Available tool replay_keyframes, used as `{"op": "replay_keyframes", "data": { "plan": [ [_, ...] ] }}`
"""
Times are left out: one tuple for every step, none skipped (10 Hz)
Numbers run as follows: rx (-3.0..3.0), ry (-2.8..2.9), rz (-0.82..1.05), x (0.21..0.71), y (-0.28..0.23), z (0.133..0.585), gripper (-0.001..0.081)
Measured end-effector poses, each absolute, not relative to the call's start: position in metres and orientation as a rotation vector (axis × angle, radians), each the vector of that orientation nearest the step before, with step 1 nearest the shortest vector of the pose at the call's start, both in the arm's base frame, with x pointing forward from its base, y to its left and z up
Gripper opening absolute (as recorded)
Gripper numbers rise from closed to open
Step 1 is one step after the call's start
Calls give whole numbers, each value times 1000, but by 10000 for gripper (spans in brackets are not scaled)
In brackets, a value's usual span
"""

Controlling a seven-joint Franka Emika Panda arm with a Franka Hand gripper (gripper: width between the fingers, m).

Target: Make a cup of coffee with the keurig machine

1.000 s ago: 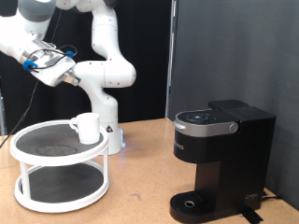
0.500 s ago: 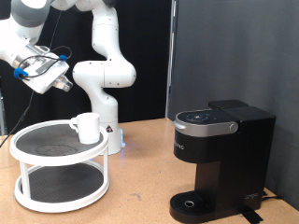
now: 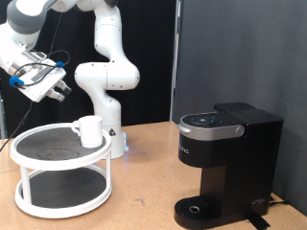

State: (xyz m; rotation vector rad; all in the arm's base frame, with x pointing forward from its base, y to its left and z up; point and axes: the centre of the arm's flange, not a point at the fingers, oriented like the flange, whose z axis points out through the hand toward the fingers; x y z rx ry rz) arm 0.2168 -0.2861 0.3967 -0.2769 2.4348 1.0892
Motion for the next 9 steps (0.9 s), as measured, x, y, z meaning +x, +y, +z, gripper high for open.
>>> {"op": "replay_keyframes", "data": {
  "plan": [
    [-271, 2417, 1082, 215, -288, 395, 519],
    [-263, 2396, 1071, 214, -290, 394, 519],
    [-254, 2371, 1055, 214, -292, 393, 649],
    [-239, 2340, 1031, 216, -293, 390, 649],
    [-228, 2317, 1001, 218, -292, 385, 718],
    [-224, 2305, 977, 219, -291, 378, 730],
    [-232, 2303, 962, 219, -288, 372, 730],
    [-244, 2305, 955, 218, -285, 366, 734],
    [-258, 2312, 946, 217, -283, 359, 734]
  ]
}}
